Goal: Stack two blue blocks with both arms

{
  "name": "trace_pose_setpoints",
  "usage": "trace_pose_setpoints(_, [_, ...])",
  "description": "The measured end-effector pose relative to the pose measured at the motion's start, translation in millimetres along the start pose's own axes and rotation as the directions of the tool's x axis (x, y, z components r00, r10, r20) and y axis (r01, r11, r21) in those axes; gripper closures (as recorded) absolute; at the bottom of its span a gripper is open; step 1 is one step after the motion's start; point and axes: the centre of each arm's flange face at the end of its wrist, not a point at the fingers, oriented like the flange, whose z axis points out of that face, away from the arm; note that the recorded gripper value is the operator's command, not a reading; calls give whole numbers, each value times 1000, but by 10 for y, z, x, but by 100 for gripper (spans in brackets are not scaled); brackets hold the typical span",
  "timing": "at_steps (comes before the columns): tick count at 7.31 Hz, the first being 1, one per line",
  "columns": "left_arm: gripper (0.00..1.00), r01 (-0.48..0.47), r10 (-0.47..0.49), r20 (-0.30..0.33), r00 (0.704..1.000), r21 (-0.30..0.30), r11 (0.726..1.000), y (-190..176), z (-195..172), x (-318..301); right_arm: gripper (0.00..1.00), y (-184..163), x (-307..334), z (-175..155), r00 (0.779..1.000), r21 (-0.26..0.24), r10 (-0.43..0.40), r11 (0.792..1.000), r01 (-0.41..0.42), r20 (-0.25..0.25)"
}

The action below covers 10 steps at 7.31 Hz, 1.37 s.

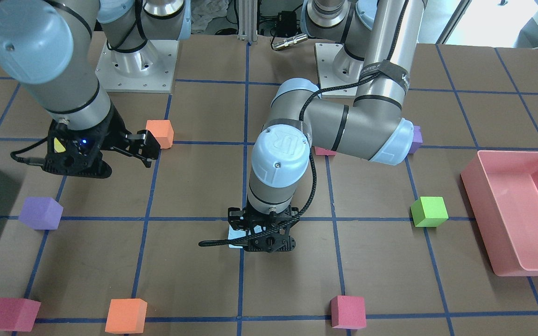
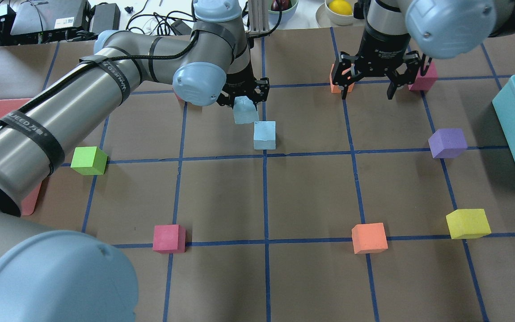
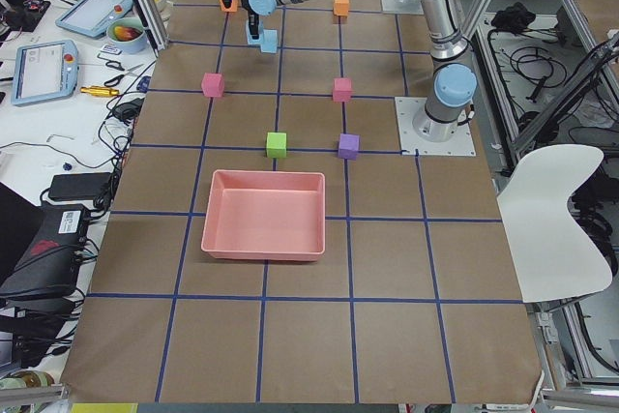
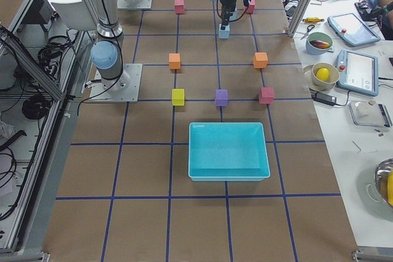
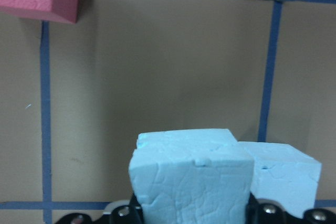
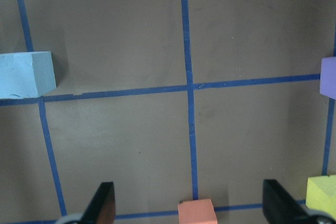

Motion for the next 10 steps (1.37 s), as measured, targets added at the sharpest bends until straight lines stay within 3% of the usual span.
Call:
trace_pose_setpoints(3, [100, -12, 12, 8, 1000, -18, 1000, 213, 210, 321, 0, 272, 87, -5, 1000, -50, -13, 999, 13, 8])
trace_pose_setpoints(4, [94, -16, 16, 7, 1000, -20, 1000, 218, 288, 349, 0, 287, 96, 17, 1000, -54, -13, 998, 13, 6])
trace_pose_setpoints(5, [64, -18, 18, 7, 1000, -19, 1000, 207, 353, 361, 0, 291, 99, 20, 1000, -54, -12, 998, 12, 5])
trace_pose_setpoints(6, [1, -21, 21, 8, 1000, -13, 1000, 191, 393, 366, 0, 291, 94, -2, 1000, -49, -8, 999, 9, 9])
trace_pose_setpoints(10, [0, -28, 28, 10, 1000, -7, 1000, 212, 443, 354, 0, 294, 126, -166, 1000, 4, 13, 1000, -13, 7])
